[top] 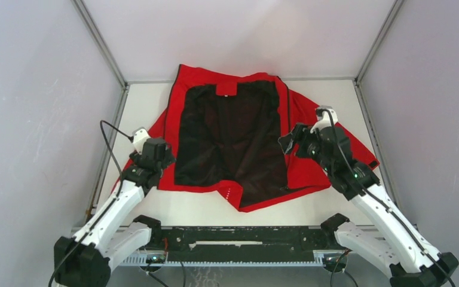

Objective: Zip up the jacket
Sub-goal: Adjust the jacket at the center of the board.

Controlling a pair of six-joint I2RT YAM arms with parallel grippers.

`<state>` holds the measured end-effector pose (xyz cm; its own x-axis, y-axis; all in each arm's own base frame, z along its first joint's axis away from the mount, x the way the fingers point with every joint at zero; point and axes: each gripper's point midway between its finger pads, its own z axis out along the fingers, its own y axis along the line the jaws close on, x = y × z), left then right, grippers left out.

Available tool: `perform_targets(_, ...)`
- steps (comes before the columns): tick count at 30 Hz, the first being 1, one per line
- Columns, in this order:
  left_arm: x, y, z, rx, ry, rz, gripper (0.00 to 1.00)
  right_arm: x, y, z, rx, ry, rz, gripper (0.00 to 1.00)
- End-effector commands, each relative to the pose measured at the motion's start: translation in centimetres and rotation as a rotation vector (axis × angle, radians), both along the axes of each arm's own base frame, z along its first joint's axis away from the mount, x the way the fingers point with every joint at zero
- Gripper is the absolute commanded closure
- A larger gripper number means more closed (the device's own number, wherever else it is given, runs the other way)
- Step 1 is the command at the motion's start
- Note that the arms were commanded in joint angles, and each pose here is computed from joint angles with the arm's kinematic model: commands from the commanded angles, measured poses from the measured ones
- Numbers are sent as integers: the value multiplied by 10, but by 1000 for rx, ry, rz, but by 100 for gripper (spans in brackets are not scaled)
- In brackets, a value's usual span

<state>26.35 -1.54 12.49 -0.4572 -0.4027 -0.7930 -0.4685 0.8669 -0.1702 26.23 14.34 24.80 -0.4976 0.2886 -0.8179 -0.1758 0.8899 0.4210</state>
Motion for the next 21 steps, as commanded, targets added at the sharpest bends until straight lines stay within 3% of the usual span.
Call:
perform_targets(1,22,1,-15,-58,-34,24,22,-19,-8,8,-46,-53,15,23)
perform_targets(9,33,-1,-66,-155,56,-40,20,-42,2,18,16,-99,128,21)
perform_targets(17,39,5,-83,-192,107,-31,21,-48,20,8,53,-74,212,20)
perform_targets(21,42,-3,-92,-229,142,-60,29,-49,23,8,60,-75,226,20)
